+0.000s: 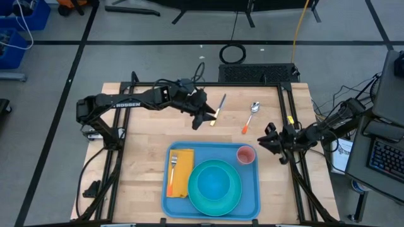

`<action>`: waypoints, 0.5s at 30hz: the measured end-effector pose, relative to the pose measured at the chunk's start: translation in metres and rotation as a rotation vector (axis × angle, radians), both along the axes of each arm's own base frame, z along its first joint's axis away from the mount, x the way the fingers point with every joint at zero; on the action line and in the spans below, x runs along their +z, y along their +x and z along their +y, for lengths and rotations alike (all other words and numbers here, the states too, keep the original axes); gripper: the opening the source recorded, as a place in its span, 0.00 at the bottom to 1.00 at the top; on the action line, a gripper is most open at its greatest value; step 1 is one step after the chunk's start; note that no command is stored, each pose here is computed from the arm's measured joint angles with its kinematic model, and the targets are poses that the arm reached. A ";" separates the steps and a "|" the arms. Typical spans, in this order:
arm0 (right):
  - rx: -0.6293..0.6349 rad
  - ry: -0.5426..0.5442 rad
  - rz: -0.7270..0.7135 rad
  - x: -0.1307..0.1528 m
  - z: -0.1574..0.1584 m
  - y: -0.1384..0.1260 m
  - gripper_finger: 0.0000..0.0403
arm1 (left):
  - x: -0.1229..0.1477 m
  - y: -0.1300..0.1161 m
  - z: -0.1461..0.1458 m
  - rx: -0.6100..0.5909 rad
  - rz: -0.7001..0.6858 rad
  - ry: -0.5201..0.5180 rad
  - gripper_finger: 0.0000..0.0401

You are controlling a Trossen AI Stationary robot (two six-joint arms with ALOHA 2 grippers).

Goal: Set up tray
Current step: Put the orange spoon to the right of the orange fork on the orange napkin on the blue serving tray

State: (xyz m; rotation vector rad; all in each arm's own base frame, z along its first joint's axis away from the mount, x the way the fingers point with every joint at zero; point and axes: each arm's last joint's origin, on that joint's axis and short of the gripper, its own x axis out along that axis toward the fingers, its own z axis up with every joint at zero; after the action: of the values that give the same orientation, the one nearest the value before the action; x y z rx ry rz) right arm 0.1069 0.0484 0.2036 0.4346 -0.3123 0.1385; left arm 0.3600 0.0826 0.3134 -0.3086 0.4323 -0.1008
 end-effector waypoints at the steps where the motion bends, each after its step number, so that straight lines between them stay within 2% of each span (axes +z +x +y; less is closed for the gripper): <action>1: -0.007 0.004 0.021 -0.002 0.000 0.001 0.18 | -0.001 -0.001 -0.001 -0.027 0.010 0.010 0.41; 3: -0.043 -0.025 0.084 -0.008 0.000 0.003 0.18 | -0.004 -0.002 -0.002 -0.068 0.035 0.023 0.41; 4: -0.102 -0.026 0.093 -0.009 -0.002 0.004 0.18 | -0.006 -0.003 -0.004 -0.078 0.045 0.020 0.41; 7: -0.272 0.065 0.074 -0.005 -0.009 0.004 0.18 | -0.009 -0.004 -0.009 -0.102 0.044 0.028 0.41; 9: -0.326 0.044 0.133 -0.010 -0.010 0.008 0.18 | -0.009 -0.011 -0.012 -0.130 0.017 0.045 0.41; 12: -0.367 0.007 0.265 -0.020 -0.012 0.014 0.19 | -0.007 -0.024 -0.016 -0.181 -0.119 0.036 0.41; 15: -0.441 0.045 0.312 -0.002 -0.015 0.022 0.21 | -0.010 -0.042 -0.019 -0.208 -0.271 0.049 0.41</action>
State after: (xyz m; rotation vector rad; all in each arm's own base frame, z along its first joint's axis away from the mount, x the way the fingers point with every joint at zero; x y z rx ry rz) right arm 0.1289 0.0338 0.2019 0.4152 -0.0987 -0.3654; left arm 0.3176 0.0638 0.3031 -0.1975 0.1961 -0.3309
